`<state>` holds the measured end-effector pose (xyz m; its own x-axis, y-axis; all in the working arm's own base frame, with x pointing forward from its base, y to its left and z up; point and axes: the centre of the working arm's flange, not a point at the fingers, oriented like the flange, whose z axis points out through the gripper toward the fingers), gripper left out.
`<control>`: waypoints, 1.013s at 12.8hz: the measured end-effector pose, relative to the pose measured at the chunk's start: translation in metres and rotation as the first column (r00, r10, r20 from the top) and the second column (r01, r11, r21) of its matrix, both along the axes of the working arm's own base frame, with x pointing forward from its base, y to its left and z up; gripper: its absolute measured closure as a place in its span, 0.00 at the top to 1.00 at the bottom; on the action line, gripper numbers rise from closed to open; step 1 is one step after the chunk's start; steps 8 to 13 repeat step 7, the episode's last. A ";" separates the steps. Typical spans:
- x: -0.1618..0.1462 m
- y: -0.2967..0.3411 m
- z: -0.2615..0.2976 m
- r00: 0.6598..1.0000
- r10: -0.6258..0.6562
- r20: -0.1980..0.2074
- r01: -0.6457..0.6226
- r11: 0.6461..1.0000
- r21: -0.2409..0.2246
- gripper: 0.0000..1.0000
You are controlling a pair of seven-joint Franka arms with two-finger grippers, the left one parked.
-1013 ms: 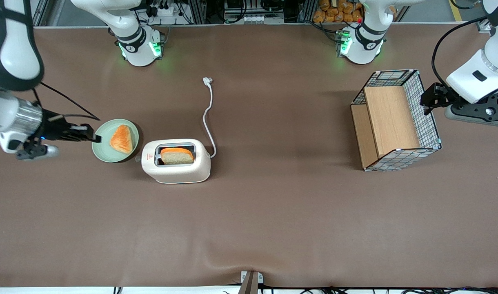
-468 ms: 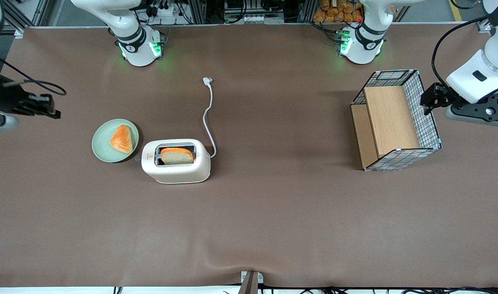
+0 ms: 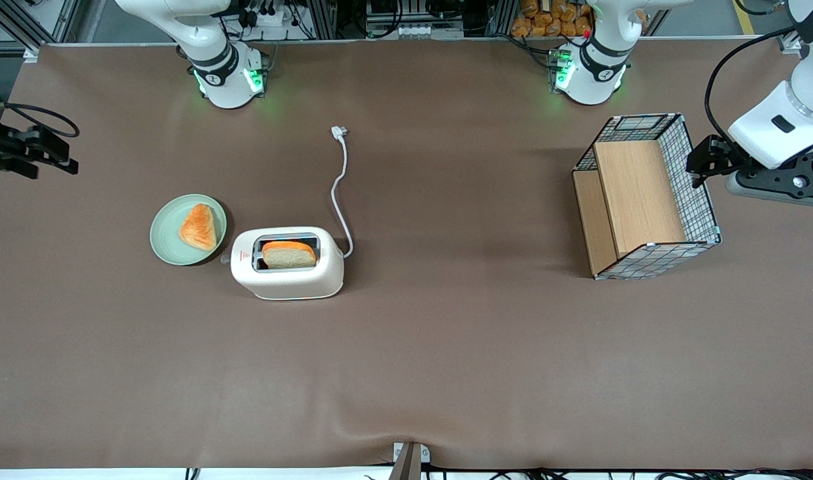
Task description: Press toaster button with right arm
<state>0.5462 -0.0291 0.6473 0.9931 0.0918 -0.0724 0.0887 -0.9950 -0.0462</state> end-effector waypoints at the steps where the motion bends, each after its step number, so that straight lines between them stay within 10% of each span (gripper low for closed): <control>1: 0.000 -0.002 0.008 1.000 -0.003 0.017 0.004 1.000 -0.005 0.91; 13: -0.002 -0.004 0.027 0.998 -0.007 0.061 0.007 1.000 -0.013 1.00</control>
